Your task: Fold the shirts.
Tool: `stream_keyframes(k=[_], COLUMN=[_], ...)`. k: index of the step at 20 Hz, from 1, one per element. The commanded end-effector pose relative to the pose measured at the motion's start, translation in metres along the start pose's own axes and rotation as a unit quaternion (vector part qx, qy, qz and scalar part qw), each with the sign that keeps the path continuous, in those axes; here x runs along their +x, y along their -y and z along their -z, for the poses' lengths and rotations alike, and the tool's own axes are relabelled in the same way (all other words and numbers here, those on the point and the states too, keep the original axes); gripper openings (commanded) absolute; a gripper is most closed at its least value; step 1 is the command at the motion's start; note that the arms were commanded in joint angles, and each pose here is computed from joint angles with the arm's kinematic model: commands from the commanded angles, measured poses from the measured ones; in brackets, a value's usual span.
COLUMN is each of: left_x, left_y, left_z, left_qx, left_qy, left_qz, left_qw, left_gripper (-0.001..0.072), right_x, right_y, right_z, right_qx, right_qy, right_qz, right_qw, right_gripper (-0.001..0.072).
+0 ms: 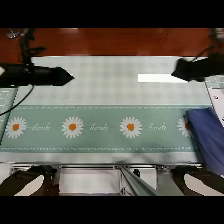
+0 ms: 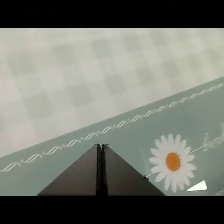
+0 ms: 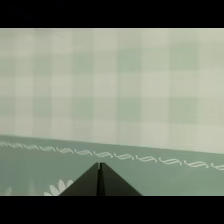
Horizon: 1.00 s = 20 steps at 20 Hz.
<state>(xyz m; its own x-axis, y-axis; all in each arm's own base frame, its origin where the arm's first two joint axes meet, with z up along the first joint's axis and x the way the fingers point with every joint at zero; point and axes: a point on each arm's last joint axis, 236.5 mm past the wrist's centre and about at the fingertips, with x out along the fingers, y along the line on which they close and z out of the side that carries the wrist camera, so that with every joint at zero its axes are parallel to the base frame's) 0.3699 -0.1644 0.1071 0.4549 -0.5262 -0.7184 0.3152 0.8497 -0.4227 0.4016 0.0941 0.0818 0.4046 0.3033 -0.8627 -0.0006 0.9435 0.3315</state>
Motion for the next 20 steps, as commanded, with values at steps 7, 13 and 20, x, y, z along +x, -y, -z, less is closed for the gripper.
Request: stream_keyframes(k=[7, 13, 20], left_x=[0.042, 0.044, 0.044], left_y=[-0.09, -0.088, -0.088], left_z=[0.054, 0.055, 0.055], left_qx=[-0.072, -0.07, -0.07], left_qy=[-0.116, -0.118, -0.118], left_qz=[-0.132, -0.131, -0.131], left_qw=[0.982, 0.982, 0.982], left_gripper=[0.0027, 0.0028, 0.0028], right_x=[0.09, 0.089, 0.089], right_y=[0.035, 0.035, 0.035], right_z=[0.064, 0.064, 0.064], right_qx=[-0.066, -0.066, -0.066], right_qy=[-0.105, -0.105, -0.105], right_qz=[0.173, 0.173, 0.173], right_qw=[0.977, 0.977, 0.977], right_gripper=[0.0023, 0.0023, 0.0023])
